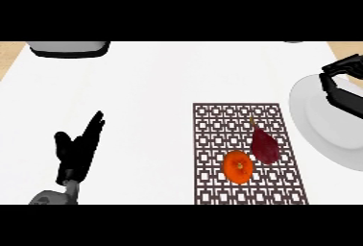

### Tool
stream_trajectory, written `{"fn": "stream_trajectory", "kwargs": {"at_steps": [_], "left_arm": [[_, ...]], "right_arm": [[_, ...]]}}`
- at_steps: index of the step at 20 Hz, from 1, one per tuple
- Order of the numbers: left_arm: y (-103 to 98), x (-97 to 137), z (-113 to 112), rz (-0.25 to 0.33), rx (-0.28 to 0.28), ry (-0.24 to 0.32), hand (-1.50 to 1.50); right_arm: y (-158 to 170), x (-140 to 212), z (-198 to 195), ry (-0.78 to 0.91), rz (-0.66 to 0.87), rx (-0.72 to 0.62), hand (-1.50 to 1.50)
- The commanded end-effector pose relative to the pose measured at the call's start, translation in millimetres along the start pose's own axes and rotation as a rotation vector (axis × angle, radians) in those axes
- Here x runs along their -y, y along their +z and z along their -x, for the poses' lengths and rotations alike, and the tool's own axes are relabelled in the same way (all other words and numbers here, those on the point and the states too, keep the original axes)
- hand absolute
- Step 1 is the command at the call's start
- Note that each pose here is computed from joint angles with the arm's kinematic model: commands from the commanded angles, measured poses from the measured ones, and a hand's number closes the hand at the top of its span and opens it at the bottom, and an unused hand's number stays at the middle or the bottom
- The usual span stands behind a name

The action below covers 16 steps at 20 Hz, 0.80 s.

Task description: Pick the squash from the placemat and place it in the plate

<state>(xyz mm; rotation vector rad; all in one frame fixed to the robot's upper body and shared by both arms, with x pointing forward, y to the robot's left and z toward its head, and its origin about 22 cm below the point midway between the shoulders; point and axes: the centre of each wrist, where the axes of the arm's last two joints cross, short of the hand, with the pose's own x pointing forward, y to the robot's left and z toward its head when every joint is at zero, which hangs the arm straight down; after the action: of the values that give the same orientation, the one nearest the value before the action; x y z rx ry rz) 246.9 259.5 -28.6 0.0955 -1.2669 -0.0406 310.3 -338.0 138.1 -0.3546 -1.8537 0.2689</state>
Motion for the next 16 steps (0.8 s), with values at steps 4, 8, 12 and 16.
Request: {"fn": "stream_trajectory", "kwargs": {"at_steps": [4, 8, 12, 16], "left_arm": [[12, 23, 4, 0.036, -0.077, 0.086, 0.00], [16, 27, 18, 0.038, -0.065, 0.084, 0.00], [12, 16, 1, 0.030, -0.093, 0.081, 0.00], [15, 23, 11, 0.049, -0.077, 0.074, 0.00]], "right_arm": [[60, -16, 60, -0.074, 0.186, 0.091, -1.50], [82, -4, 56, -0.021, 0.071, 0.112, -1.50], [77, 1, 13, 0.148, -0.105, 0.029, -1.50], [71, 2, 1, 0.342, -0.321, -0.079, -1.50]]}}
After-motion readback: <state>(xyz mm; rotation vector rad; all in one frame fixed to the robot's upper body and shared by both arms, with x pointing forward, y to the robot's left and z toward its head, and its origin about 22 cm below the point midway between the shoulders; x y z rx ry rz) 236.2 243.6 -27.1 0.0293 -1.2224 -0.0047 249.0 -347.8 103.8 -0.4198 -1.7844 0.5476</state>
